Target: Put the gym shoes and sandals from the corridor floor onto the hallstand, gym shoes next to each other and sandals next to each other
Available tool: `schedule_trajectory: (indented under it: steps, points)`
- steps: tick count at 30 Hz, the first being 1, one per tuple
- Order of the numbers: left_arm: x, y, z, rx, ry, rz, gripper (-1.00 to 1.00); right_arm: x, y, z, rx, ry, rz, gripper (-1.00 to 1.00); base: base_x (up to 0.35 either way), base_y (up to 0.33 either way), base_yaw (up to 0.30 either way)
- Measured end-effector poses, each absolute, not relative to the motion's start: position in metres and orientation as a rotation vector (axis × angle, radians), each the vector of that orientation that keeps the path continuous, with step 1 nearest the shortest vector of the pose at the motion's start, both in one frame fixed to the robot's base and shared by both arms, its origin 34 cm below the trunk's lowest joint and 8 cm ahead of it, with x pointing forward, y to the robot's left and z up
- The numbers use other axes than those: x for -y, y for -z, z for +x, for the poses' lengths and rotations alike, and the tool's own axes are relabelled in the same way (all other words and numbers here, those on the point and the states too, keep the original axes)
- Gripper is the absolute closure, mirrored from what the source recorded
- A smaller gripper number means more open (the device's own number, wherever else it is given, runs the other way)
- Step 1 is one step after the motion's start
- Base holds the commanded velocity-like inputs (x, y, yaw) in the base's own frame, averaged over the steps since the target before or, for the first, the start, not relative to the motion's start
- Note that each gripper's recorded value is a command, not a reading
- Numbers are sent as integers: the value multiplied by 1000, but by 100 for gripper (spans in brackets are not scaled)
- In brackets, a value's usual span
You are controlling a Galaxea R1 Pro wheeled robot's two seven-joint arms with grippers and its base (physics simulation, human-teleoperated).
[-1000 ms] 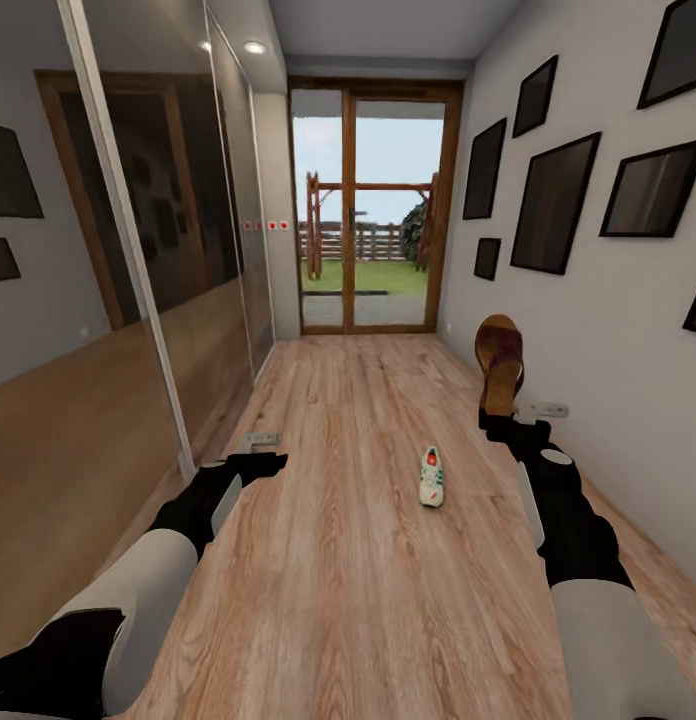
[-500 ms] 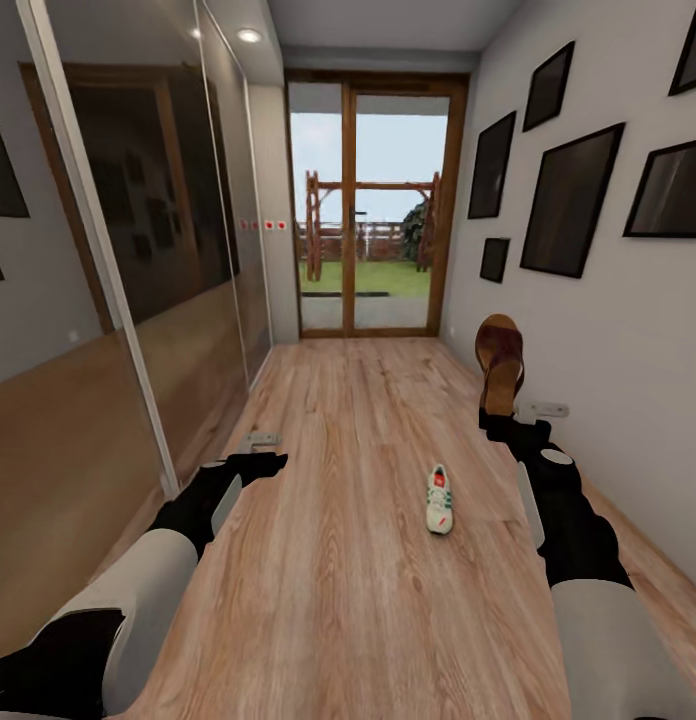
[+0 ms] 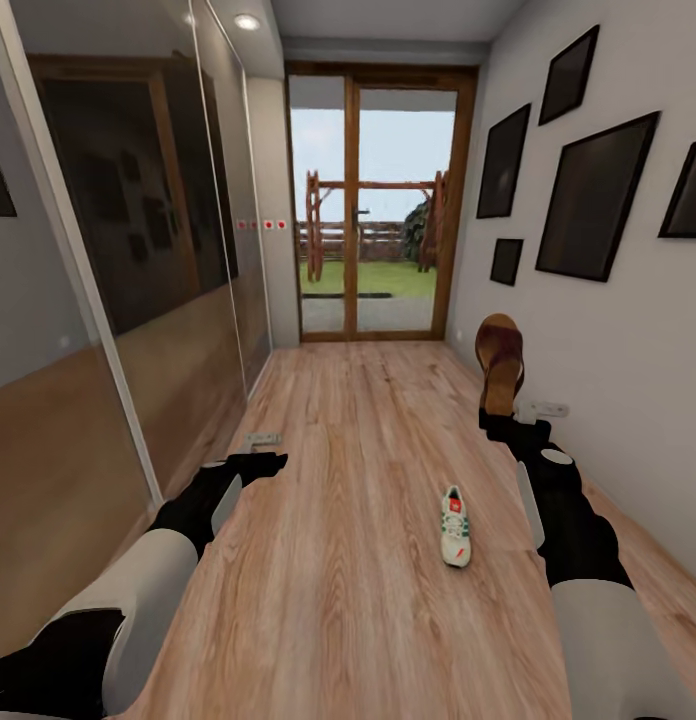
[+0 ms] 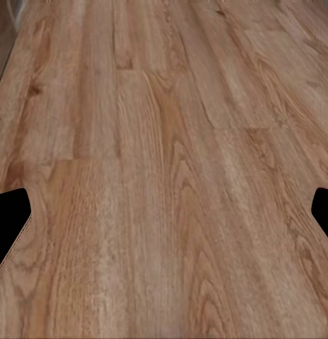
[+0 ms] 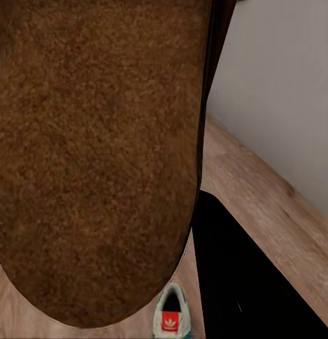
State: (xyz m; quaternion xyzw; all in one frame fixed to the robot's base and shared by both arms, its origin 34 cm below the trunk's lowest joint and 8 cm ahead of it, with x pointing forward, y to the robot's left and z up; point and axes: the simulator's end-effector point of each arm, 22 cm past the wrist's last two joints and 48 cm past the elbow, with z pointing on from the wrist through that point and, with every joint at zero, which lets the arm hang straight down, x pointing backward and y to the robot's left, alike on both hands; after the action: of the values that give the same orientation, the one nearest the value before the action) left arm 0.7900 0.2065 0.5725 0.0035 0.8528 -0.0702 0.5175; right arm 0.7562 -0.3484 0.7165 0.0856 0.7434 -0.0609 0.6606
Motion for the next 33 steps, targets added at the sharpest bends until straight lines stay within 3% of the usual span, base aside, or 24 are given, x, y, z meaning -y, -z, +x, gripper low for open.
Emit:
schedule_trajectory:
  steps: [16, 33]
  points:
    - [-206, -572, 790, -2048, 170, 9, -100, 348, -734, 749, -1496, 149, 168, 100, 345, 108, 0]
    - [-204, -572, 790, -2048, 172, 9, -100, 349, -737, 747, -1470, 155, 166, 100, 345, 5, 0]
